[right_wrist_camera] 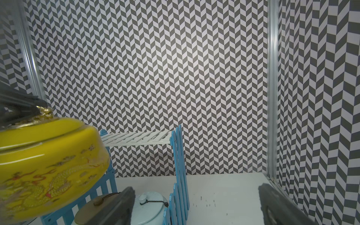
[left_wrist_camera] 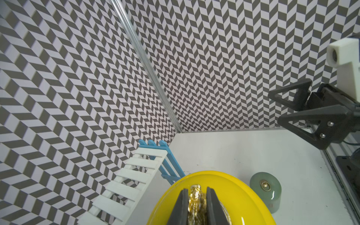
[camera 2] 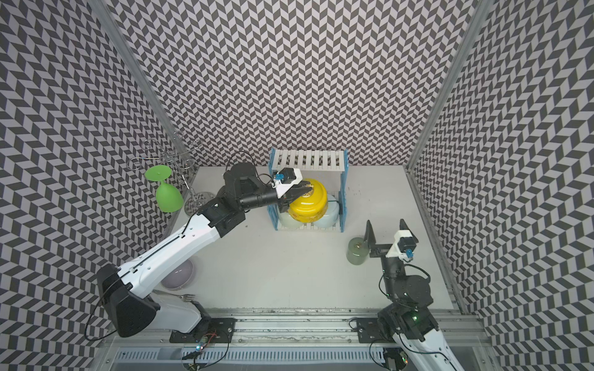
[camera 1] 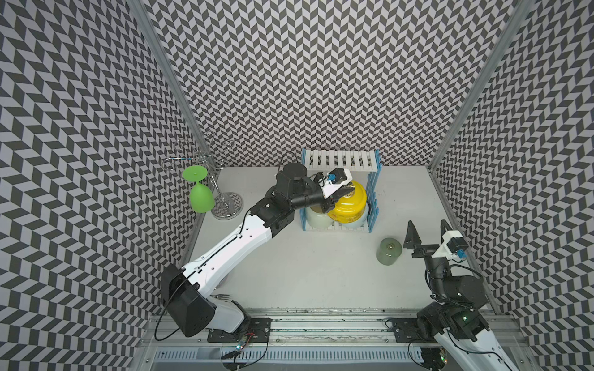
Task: Remove the tea canisters from the shelf
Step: Pick up the tea canister from the shelf.
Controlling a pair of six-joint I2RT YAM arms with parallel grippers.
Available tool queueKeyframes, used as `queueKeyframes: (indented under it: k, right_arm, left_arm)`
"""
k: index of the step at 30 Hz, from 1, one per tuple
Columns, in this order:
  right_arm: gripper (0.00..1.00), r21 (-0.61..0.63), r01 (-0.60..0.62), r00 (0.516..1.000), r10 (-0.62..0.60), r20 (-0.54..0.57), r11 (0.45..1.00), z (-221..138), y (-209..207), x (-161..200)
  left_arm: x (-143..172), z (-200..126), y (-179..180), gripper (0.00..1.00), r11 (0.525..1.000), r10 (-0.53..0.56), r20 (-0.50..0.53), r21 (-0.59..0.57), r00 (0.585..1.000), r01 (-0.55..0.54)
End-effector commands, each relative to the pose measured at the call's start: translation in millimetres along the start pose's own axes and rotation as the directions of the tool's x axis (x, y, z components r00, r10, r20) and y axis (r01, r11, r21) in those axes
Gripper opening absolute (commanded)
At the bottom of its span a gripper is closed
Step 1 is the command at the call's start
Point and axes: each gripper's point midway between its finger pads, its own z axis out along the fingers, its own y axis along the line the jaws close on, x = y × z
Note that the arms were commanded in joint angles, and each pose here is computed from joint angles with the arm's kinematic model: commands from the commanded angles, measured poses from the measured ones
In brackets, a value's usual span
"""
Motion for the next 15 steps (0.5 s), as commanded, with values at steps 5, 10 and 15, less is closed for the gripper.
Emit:
queueKeyframes:
  k: [5, 10, 15]
  right_arm:
    - [1.00, 0.003, -0.018, 0.998, 0.017, 0.053, 1.000, -2.2, -1.3, -11.7]
    - [1.00, 0.022, -0.012, 0.999, 0.011, 0.050, 1.000, -2.8, -4.7, -11.1]
    - [1.00, 0.008, -0.016, 0.998, 0.016, 0.056, 1.000, -3.2, -2.7, -12.1]
  left_arm:
    - [-44.5, -8.9, -12.7, 0.00, 0.993, 0.118, 0.207, -0.026, 0.971, -0.115]
    - [-20.4, -0.3, -24.8, 0.00, 0.996, 0.087, 0.226, -0.016, 0.970, -0.085]
    - [3.0, -3.7, -37.2, 0.00, 0.996, 0.082, 0.297, -0.057, 0.951, -0.068]
